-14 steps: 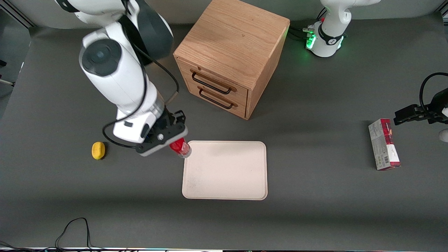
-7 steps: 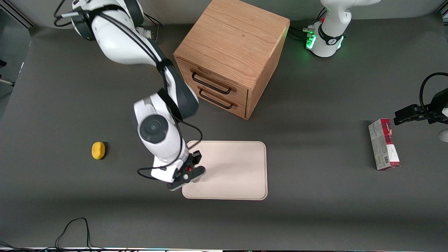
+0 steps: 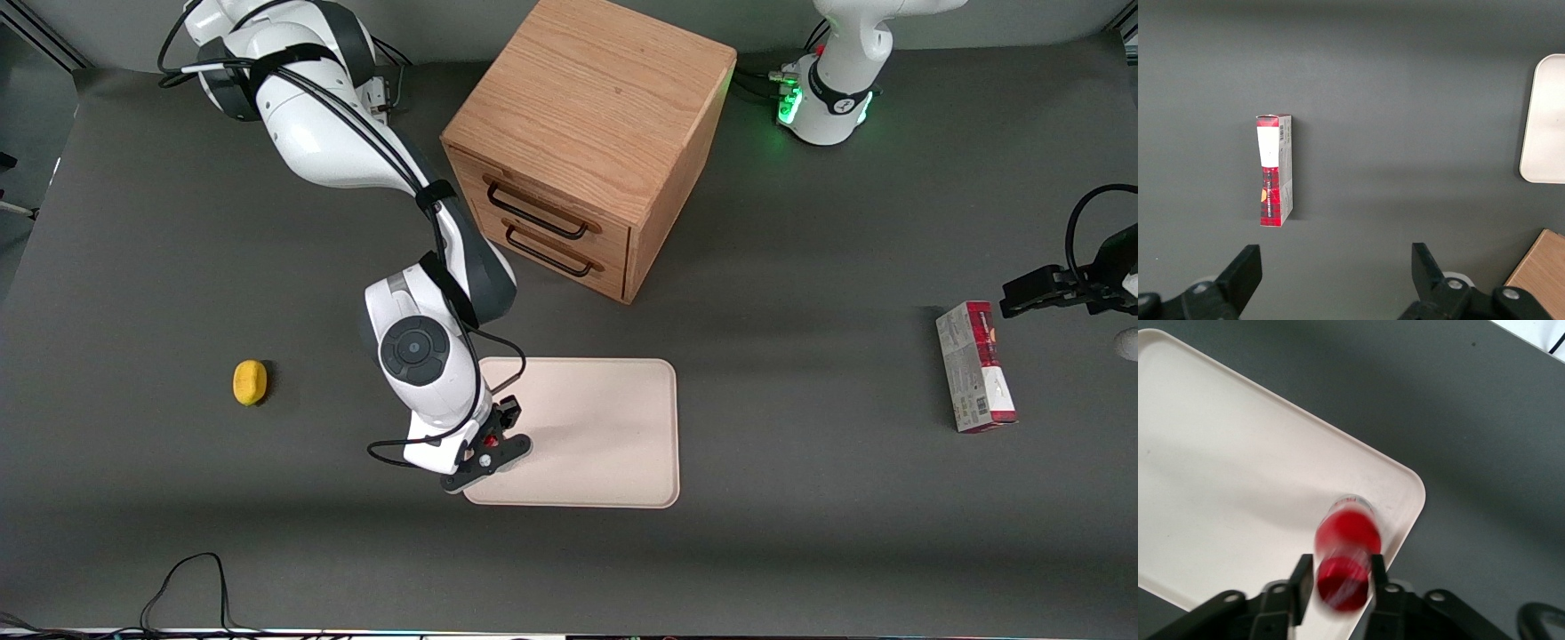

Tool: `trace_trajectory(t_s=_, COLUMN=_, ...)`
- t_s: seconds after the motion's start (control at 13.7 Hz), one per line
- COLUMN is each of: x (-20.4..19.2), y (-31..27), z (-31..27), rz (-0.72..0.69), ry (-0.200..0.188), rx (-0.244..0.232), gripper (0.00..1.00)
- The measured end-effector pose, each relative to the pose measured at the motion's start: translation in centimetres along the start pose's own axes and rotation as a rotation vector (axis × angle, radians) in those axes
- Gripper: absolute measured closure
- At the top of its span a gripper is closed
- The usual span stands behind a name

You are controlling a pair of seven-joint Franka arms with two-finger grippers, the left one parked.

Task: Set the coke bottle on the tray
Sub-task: 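Carry the bottle over the white tray and lower it onto it, then open the right gripper and lift it away from the bottle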

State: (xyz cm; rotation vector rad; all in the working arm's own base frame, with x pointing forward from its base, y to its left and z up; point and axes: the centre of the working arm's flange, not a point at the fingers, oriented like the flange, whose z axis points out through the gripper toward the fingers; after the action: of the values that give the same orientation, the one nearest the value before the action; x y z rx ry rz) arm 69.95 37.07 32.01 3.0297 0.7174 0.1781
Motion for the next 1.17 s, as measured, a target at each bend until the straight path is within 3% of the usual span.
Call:
trace_trajectory(t_s=0.36, x=0.3, y=0.1, z=-1.4, rz=0.000, ry=0.019, rx=-0.001, gripper=0.00)
trace_trajectory(t_s=0.58, x=-0.1, y=0.2, z=-6.6, rz=0.001, ry=-0.001, rx=0.002, gripper=0.00)
trace_trajectory(t_s=0.87, x=-2.4, y=-0.8, z=-18.7, rz=-0.022, ry=-0.002, rx=-0.021, gripper=0.00)
trace_trajectory(t_s=1.17, x=-6.6, y=0.6, z=-27.4, rz=0.011, ry=-0.064, rx=-0.024, gripper=0.00)
